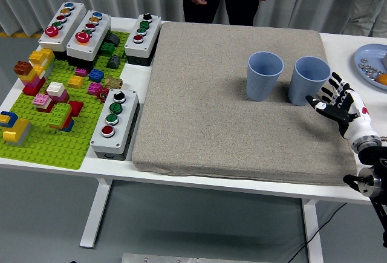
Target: Pick cup pour cup place
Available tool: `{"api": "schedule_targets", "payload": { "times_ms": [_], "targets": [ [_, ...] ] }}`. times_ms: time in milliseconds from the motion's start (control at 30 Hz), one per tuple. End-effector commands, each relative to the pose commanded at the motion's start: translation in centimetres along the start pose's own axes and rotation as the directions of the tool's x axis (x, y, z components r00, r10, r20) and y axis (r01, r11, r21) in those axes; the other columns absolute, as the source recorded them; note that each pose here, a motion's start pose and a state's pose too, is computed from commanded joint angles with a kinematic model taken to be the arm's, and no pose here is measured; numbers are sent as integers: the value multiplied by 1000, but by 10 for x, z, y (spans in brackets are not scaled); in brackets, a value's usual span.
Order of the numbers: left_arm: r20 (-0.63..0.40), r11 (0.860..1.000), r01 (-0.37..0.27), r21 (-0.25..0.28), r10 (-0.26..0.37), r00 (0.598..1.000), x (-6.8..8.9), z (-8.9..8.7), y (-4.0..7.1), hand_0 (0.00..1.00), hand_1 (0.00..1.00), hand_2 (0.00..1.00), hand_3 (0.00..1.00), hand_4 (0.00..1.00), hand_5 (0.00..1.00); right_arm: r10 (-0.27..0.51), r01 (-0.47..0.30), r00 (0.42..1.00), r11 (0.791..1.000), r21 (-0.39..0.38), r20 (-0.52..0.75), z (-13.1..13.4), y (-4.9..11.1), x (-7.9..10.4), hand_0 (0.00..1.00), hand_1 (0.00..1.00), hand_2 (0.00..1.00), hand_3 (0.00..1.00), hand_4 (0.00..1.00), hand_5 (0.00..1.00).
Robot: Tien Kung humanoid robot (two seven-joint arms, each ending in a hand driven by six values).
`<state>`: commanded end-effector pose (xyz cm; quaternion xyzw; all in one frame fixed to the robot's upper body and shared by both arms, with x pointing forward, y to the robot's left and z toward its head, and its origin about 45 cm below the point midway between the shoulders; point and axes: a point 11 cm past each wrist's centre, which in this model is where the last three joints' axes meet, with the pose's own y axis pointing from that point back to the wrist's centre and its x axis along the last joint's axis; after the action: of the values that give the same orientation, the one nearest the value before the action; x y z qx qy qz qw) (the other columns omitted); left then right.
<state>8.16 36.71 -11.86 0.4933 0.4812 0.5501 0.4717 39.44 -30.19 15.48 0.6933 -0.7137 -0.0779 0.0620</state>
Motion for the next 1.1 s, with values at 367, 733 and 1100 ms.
{"api": "schedule_targets", "payload": {
  "times_ms": [367,733,1100],
  "targets": [
    [2,1000,1,-7,-1,1000,-1,3,0,780,785,853,732,505,986,-5,5,1000,1000,-4,-1,-1,-5,-4,934,884,951,952,853,162],
    [3,1000,2,-10,-2,1000,-1,5,1,781,785,853,732,506,987,-11,11,1000,1000,-4,-4,-4,-9,-8,938,885,951,949,850,166],
    [6,1000,2,-12,-1,1000,0,6,1,781,785,852,732,508,988,-25,25,1000,1000,-10,-2,-5,-13,-18,939,886,950,945,848,171]
  ]
}}
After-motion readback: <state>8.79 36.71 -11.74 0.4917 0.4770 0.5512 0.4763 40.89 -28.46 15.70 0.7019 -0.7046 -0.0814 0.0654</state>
